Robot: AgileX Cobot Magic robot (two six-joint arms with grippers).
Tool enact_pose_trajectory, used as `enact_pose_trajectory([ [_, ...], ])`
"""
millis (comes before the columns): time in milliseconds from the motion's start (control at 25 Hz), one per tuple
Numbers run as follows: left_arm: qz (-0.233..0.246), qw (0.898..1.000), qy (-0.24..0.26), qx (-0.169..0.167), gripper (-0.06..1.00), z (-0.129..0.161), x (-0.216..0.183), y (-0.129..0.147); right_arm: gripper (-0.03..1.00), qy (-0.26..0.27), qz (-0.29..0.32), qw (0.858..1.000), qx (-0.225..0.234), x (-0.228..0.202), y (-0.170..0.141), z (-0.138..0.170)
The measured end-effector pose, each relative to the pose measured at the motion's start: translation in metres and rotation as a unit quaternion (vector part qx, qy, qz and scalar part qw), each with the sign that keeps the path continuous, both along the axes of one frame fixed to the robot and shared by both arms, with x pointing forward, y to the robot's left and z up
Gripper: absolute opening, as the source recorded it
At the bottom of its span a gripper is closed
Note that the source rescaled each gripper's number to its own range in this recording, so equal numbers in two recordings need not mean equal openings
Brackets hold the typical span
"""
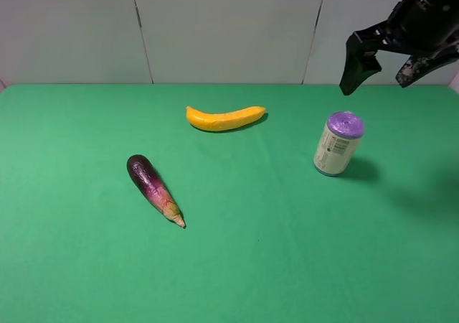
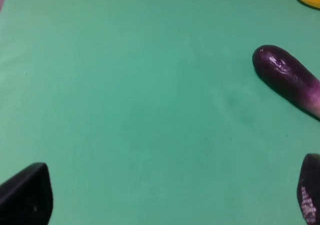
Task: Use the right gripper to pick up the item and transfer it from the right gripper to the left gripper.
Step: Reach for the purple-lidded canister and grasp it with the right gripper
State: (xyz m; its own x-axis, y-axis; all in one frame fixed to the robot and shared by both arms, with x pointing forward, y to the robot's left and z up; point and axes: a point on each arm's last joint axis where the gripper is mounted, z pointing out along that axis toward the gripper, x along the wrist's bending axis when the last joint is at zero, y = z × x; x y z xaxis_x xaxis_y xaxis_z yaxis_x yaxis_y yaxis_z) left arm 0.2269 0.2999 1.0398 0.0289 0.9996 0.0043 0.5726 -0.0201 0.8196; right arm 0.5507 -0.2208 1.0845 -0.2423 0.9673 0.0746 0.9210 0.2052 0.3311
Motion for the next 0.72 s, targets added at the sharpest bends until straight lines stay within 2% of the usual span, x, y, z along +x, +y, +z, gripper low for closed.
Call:
enact_pose_trajectory([
  [720, 0.0, 1.0, 0.0, 0.0, 0.94, 0.0, 0.0, 0.0, 1.0, 0.071, 0.005, 0.997, 0.001, 0.043, 0.013, -0.081],
])
